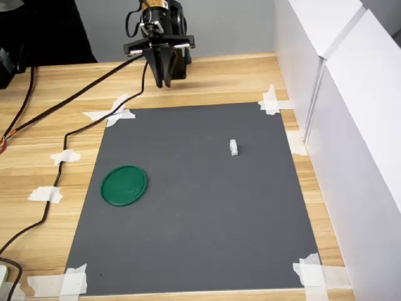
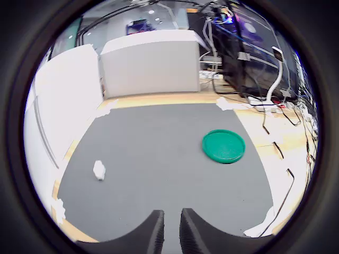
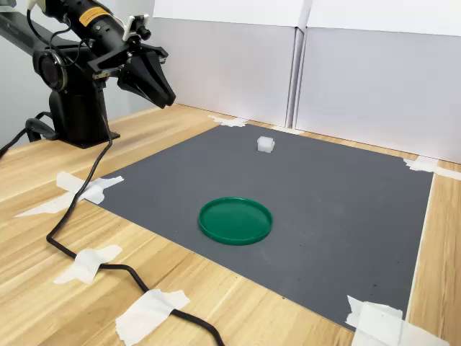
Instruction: Grasp a white terminal and put it on the green lid.
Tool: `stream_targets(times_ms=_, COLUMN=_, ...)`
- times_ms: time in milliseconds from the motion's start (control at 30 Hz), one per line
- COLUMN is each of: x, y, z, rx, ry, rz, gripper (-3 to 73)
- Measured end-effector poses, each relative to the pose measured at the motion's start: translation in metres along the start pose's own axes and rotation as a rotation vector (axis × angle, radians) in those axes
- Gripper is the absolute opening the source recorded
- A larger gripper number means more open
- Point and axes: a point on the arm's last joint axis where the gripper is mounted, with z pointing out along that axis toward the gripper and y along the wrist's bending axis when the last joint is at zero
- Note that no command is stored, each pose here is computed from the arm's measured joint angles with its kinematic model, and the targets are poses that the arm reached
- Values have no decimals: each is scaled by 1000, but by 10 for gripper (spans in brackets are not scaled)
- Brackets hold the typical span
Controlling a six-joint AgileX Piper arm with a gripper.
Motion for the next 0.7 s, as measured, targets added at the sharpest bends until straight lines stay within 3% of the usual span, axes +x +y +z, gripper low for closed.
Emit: stream_targets(times_ms=700, x=1, y=1, z=1, rx=-9, ry=25, rz=-26, gripper=126)
